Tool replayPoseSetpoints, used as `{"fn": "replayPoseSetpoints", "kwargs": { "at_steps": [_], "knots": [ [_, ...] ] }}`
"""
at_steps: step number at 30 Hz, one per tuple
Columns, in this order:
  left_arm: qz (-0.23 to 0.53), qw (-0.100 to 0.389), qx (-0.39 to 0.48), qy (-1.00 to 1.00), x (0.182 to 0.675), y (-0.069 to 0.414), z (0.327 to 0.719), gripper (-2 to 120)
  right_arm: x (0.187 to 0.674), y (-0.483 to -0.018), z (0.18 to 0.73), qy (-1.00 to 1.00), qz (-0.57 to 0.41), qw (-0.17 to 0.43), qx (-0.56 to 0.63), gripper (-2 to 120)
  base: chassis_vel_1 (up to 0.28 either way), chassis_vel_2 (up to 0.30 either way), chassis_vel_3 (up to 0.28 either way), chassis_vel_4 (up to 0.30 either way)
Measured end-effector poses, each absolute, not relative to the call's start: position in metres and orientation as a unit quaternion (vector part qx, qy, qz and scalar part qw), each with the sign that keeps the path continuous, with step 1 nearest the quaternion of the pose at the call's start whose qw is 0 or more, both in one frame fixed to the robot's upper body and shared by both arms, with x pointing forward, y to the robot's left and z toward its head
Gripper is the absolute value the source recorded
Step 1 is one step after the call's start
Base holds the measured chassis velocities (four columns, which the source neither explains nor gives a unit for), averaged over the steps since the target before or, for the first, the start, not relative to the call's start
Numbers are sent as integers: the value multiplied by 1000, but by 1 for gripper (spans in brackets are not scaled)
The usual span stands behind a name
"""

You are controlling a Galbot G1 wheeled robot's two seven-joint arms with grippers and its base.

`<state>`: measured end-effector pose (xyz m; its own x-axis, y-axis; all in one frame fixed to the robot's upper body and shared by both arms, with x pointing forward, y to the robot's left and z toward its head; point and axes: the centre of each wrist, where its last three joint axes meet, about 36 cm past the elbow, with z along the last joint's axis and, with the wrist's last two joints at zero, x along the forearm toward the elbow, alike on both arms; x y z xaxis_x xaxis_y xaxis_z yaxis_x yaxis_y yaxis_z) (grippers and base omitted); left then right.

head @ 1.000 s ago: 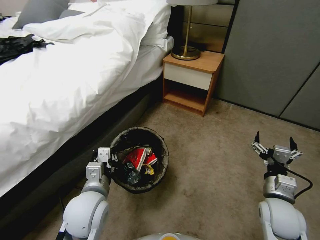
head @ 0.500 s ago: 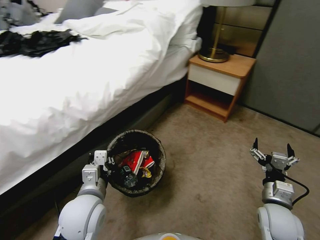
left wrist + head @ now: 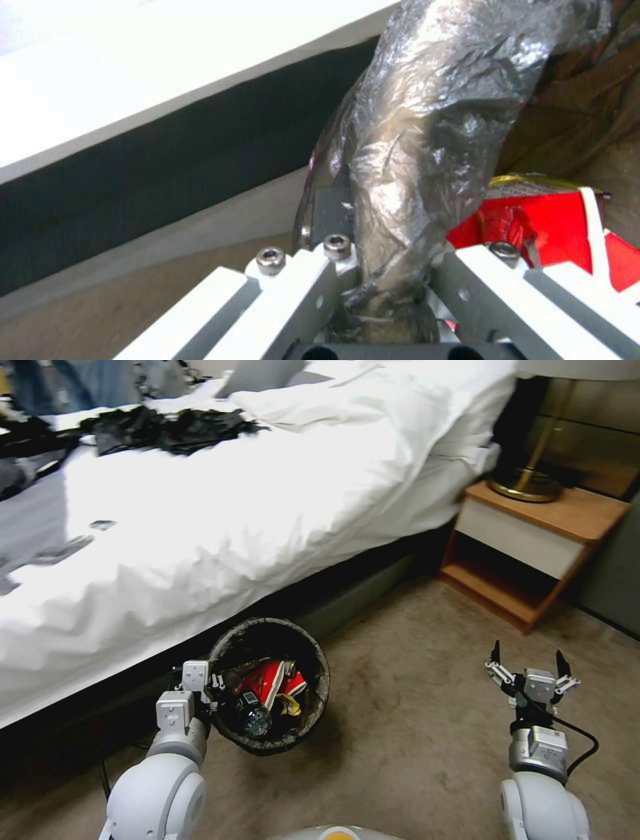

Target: Pick up the trash bin, then pick up the garbage from the floor and place it into the trash bin.

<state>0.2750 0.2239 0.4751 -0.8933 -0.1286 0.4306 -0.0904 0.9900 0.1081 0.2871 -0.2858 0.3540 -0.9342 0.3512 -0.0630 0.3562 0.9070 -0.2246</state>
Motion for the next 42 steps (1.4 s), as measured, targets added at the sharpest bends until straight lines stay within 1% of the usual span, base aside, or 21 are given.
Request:
{"fn": "replayPoseSetpoints", "kwargs": {
  "at_steps": [10,22,32,42],
  "knots": [
    [-37,224,62,-972,274,223,476,0,295,-282,357,975,-125,21,180,100,129,130,127,128],
    [-35,230,68,-970,274,222,471,0,288,-279,352,975,-136,16,173,100,125,124,123,128],
    [-46,244,72,-966,260,224,477,0,275,-284,350,974,-137,5,179,100,121,131,132,133],
    [-52,255,76,-963,249,229,470,0,275,-284,360,974,-136,8,182,100,126,121,123,123]
  ]
}}
